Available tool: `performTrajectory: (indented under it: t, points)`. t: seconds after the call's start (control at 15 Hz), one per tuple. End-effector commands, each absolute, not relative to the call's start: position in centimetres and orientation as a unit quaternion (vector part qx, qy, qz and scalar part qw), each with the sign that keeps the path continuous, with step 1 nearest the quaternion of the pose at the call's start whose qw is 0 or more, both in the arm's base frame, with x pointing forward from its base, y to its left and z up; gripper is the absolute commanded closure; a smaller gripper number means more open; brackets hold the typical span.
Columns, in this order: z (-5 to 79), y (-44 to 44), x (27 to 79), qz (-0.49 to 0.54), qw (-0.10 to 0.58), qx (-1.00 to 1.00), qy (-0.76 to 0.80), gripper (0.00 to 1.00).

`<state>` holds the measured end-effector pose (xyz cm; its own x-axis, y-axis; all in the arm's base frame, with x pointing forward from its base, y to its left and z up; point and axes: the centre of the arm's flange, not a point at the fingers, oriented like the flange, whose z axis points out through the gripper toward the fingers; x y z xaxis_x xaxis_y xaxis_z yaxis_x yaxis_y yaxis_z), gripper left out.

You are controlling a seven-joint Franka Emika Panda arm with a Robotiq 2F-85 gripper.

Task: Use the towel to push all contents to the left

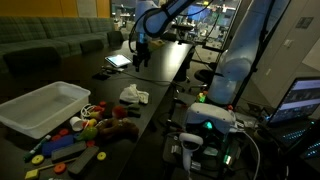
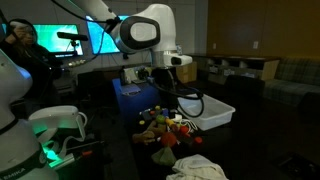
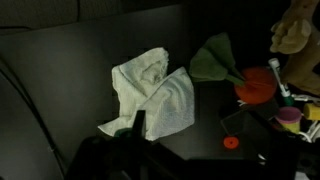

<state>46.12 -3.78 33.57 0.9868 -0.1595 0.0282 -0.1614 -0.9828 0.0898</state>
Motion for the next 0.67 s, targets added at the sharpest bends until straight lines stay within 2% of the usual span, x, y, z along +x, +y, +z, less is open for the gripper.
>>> performTrajectory:
  t: [0.0,0.2,0.6]
  points:
    - [30.8,-6.1,48.7,0.029,0.029,0.997,-0.070,0.00]
    - [27.7,-7.5,49.8,0.045,0.009,0.997,-0.063,0.00]
    - [22.1,-7.2,49.3,0.061,0.020,0.996,-0.058,0.00]
